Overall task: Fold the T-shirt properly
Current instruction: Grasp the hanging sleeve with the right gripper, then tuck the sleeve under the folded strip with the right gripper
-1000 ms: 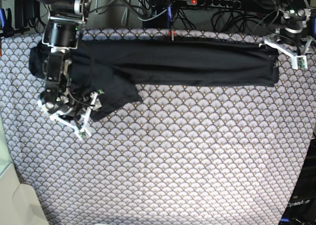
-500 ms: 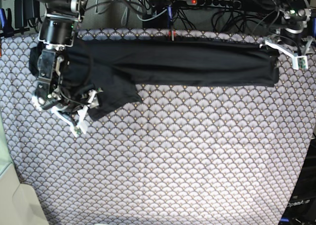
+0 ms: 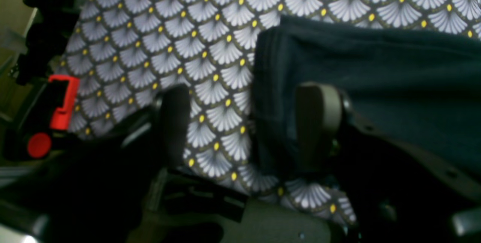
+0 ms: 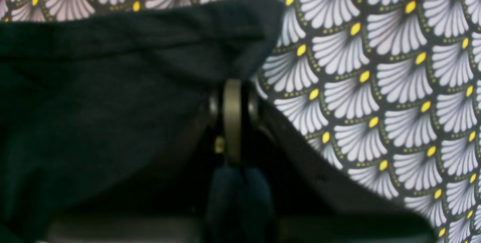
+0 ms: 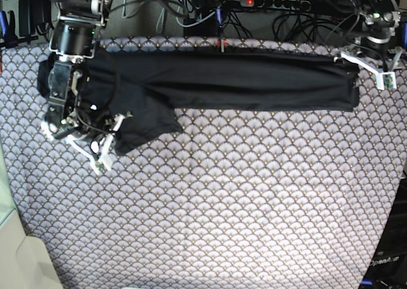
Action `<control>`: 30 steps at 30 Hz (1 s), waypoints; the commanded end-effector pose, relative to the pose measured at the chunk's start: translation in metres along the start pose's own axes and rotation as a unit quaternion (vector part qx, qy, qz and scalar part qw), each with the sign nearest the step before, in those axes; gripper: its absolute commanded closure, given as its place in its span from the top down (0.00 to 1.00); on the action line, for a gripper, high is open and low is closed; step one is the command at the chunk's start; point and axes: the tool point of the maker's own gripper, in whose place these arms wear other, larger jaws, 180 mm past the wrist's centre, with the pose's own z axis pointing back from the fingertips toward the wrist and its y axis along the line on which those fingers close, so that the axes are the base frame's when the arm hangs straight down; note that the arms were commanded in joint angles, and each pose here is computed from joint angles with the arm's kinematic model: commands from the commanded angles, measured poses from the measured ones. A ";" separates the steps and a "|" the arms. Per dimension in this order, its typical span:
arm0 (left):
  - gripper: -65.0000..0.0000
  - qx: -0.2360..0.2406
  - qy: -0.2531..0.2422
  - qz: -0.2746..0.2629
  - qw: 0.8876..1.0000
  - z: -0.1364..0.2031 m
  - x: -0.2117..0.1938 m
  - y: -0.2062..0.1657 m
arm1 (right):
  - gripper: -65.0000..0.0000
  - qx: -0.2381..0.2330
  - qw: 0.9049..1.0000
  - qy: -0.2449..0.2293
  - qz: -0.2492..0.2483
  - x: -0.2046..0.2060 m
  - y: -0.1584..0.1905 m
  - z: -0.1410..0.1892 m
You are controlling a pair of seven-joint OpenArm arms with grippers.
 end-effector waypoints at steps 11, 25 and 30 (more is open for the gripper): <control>0.65 0.003 -0.023 -0.003 1.000 0.002 0.013 0.003 | 0.00 -0.023 1.000 -0.001 0.012 0.010 -0.014 0.015; 0.65 0.003 -0.028 -0.001 1.000 0.002 0.015 0.003 | 0.00 -0.101 0.992 -0.024 0.068 0.024 -0.016 0.078; 0.65 0.002 -0.030 0.001 1.000 -0.002 0.017 0.002 | 0.00 -0.098 0.991 -0.033 0.080 0.011 0.001 0.095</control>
